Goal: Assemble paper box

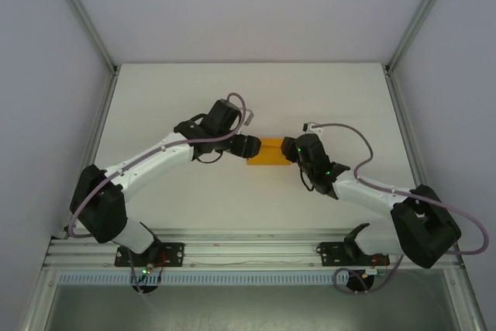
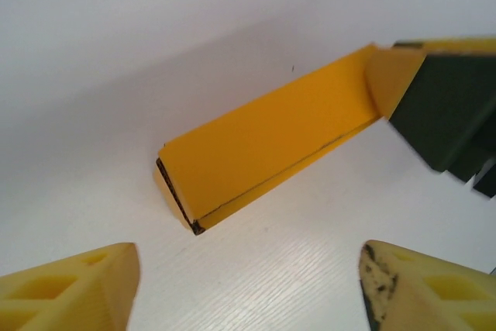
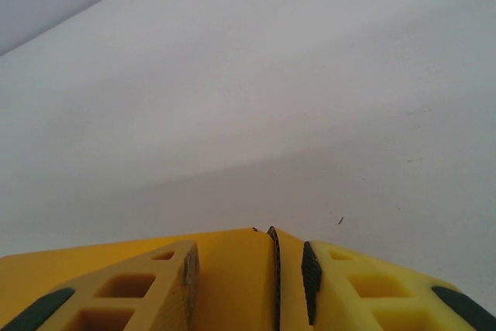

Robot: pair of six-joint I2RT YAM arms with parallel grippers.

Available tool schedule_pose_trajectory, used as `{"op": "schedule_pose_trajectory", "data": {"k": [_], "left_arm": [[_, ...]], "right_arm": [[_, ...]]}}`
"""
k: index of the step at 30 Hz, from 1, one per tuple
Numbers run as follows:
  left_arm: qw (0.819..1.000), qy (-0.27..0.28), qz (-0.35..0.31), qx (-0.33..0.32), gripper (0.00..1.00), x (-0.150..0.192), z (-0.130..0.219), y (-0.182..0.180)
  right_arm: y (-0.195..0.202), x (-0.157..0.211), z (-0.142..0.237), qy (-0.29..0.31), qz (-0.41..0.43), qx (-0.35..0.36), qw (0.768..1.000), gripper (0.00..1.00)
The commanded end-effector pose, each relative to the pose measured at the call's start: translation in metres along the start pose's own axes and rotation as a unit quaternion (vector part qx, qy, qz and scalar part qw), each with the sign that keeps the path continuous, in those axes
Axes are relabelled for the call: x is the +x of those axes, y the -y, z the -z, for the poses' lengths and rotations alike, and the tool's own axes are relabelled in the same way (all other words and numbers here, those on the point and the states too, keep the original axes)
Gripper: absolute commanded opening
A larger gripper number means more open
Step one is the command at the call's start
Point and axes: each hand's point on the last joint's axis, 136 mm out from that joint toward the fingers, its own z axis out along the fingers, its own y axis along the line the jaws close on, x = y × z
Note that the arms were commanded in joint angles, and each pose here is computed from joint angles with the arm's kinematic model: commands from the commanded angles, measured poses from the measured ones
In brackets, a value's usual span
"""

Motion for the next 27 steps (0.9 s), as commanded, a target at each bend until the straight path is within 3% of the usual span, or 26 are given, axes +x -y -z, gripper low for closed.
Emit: {"op": "schedule_pose_trajectory", "data": {"k": [1, 8, 20, 27], "left_arm": [[0.999, 0.0, 0.038, -0.035, 0.76, -0.007, -0.001, -0.019], [0.996, -0.027, 0.087, 0.003, 0.7, -0.009, -0.028, -0.04], [0.986, -0.068, 0.149, 0.032, 0.59, 0.036, -0.067, -0.063], [0.979, -0.096, 0.175, 0.033, 0.41, 0.062, -0.08, -0.072]], "right_arm": [[0.053, 0.063, -0.002, -0.098, 0.036, 0.084, 0.991, 0.39], [0.054, 0.066, -0.007, -0.101, 0.035, 0.09, 0.99, 0.38], [0.062, 0.073, -0.005, -0.107, 0.027, 0.096, 0.989, 0.37], [0.071, 0.078, -0.007, -0.11, -0.015, 0.077, 0.991, 0.32]]}}
